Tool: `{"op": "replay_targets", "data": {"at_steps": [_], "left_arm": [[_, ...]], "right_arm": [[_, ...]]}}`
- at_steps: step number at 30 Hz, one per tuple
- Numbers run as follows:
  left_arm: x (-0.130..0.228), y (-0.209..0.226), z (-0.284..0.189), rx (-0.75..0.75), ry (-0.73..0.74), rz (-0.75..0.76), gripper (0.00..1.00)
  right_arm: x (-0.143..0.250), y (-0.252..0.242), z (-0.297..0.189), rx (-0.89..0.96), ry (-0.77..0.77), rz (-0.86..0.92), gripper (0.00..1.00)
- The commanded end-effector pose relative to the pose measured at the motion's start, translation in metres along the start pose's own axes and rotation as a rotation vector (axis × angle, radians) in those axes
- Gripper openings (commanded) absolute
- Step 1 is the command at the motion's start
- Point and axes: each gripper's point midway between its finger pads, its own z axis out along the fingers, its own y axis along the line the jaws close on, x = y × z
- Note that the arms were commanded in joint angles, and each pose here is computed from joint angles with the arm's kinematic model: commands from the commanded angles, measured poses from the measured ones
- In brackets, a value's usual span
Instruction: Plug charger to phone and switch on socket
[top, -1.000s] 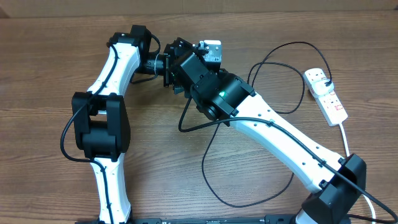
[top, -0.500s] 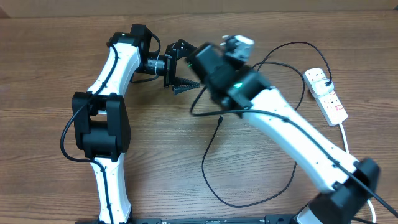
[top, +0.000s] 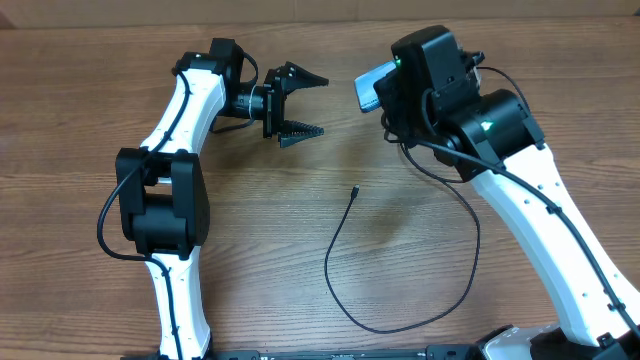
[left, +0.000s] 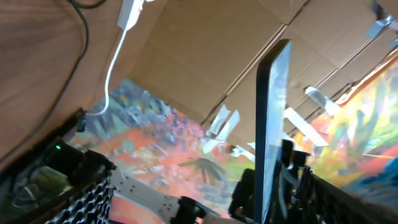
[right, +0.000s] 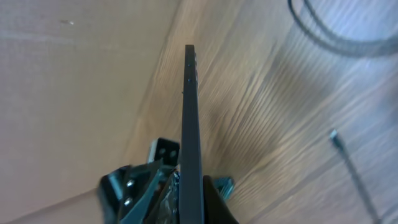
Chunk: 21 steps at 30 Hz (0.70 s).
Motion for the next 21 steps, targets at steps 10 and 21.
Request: {"op": "replay_targets", "data": {"at_steps": [10,21], "left_arm": [[0.005,-0.012,0.001,0.03,0.028,-0.144,0.8],[0.005,-0.012,0.001,0.03,0.028,-0.187,0.81]], "right_arm": [[0.002,0.0,-0.005,-0.011,0.0,0.362,0.04],[0.028,0.002,0.011,-0.044,0.008,0.336,0.04]]}}
